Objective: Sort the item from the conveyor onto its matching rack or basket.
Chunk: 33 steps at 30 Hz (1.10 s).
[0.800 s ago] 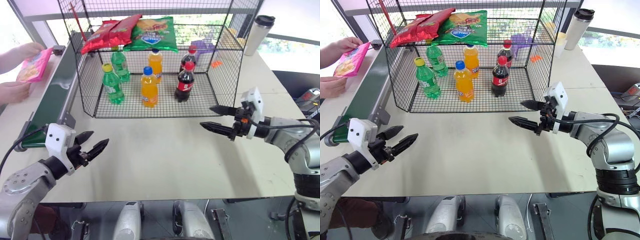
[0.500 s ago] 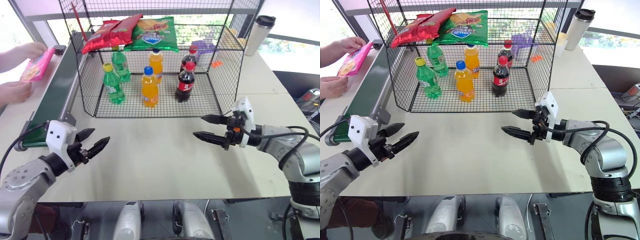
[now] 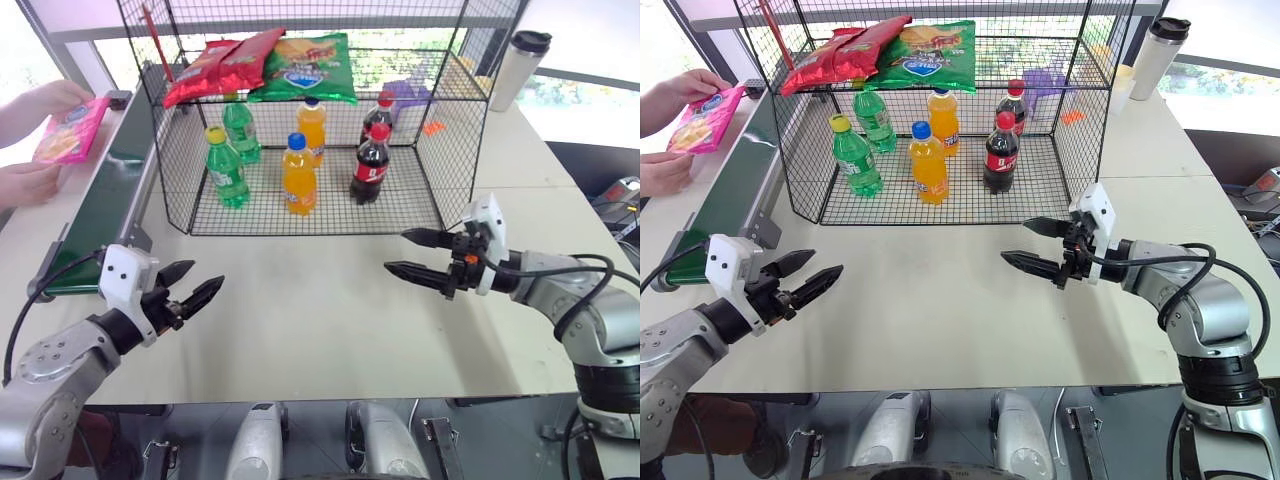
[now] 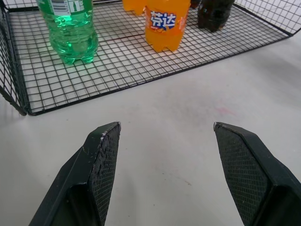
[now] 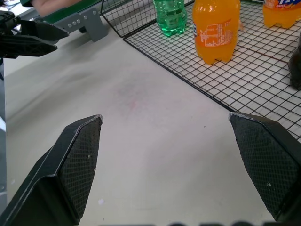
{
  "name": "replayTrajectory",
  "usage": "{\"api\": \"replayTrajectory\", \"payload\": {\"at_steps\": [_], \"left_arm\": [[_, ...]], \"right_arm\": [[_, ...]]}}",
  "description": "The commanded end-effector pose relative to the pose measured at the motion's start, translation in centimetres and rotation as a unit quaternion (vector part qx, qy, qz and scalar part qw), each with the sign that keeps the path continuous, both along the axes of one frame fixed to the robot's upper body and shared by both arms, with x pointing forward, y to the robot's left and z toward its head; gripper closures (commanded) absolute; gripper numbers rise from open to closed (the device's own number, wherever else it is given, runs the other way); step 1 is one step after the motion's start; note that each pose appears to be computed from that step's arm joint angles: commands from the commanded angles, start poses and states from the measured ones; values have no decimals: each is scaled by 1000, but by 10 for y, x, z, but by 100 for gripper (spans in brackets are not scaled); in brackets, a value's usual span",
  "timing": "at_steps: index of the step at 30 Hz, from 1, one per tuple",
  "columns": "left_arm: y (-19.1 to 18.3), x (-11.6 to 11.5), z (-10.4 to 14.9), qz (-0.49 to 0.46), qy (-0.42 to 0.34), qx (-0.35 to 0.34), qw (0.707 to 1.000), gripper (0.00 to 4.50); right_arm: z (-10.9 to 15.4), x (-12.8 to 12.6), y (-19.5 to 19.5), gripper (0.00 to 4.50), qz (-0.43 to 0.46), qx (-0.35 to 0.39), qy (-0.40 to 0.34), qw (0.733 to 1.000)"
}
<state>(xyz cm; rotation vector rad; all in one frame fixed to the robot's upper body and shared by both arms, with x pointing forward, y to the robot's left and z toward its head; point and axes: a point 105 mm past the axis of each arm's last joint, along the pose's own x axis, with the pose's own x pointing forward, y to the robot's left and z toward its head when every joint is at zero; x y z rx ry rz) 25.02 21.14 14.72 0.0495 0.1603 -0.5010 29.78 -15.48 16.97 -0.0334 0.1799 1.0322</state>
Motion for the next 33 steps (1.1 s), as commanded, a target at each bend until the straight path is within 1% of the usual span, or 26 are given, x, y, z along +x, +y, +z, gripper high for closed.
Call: {"api": "replayTrajectory", "payload": {"at_steps": [1,11,33], "left_arm": [[-2,0,6,-2,-16,-1,1000,121],[-3,2,4,6,-17,0,1000,121],[-10,7,6,6,-25,-1,1000,121]], "right_arm": [[10,2,4,5,3,3,-28,1000],[11,9,6,5,-3,4,-38,999],[5,16,4,5,-26,1,-47,999]]}}
